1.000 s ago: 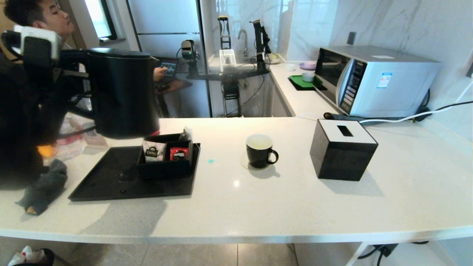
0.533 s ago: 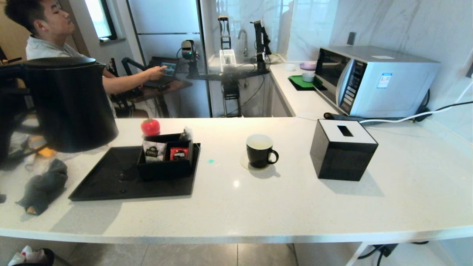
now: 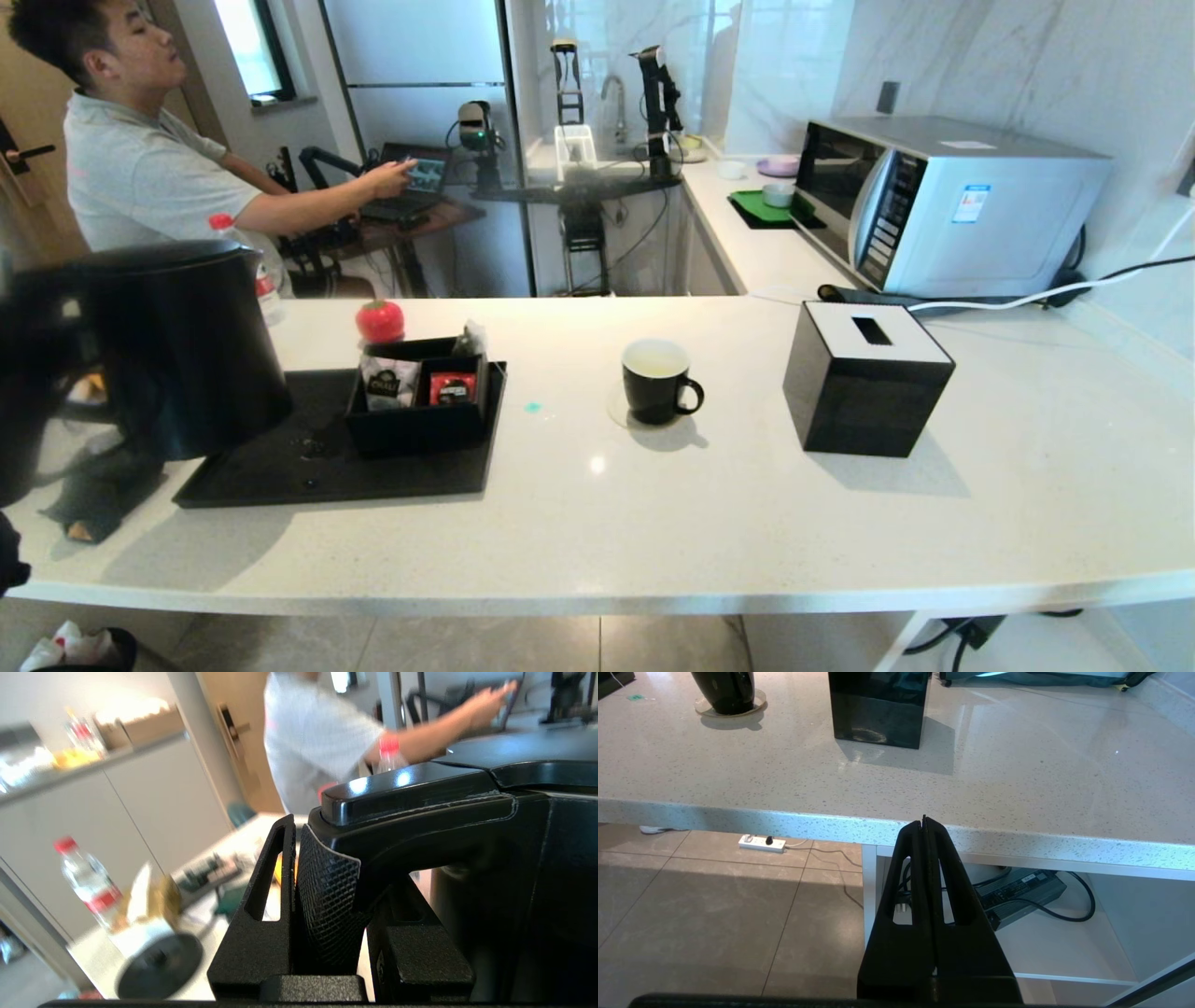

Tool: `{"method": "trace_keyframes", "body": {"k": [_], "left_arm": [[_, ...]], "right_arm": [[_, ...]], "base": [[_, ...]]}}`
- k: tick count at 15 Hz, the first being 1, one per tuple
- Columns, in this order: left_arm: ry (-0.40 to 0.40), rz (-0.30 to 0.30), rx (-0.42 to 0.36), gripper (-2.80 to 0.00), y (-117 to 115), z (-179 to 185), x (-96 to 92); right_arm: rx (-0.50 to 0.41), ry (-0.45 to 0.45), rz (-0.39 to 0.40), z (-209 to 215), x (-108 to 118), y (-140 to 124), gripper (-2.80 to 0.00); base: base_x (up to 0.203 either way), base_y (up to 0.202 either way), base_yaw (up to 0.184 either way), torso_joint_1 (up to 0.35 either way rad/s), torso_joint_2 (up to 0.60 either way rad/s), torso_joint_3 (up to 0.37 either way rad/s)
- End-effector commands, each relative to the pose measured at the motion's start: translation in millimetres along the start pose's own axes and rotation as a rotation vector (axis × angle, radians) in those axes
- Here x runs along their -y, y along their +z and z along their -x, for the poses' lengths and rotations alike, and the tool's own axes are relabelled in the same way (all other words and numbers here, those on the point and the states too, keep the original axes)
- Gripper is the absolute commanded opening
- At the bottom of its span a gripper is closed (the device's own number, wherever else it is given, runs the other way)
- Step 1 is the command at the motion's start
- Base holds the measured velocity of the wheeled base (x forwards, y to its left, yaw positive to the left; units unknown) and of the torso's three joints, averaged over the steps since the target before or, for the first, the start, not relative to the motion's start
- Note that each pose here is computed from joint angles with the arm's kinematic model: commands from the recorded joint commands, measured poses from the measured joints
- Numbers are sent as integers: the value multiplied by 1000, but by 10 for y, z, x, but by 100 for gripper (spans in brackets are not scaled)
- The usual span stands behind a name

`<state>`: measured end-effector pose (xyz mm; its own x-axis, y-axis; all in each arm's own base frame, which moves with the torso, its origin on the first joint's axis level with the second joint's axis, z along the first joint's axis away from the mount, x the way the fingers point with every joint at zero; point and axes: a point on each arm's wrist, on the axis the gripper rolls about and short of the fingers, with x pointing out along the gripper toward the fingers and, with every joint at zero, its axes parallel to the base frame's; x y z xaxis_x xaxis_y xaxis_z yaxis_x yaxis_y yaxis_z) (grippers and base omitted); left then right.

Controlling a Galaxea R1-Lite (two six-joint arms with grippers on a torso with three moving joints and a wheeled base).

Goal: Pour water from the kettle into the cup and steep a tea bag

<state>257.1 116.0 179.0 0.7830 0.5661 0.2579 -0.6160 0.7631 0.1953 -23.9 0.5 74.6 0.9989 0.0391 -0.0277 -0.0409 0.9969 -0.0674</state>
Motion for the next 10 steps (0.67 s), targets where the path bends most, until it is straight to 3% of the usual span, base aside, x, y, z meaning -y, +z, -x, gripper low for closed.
{"method": "trace_keyframes", "body": {"k": [1,10], "left_arm": [[2,-5,-36,-280,-229,-92,51],[0,48,-93,-280,-654,-446,149]], "right_arm": [[-2,1,1,-1,0,-1,-280],[-1,-1,1,-1,0,1,-280]], "base": [[0,0,0,0,0,0],[0,0,0,0,0,0]]}}
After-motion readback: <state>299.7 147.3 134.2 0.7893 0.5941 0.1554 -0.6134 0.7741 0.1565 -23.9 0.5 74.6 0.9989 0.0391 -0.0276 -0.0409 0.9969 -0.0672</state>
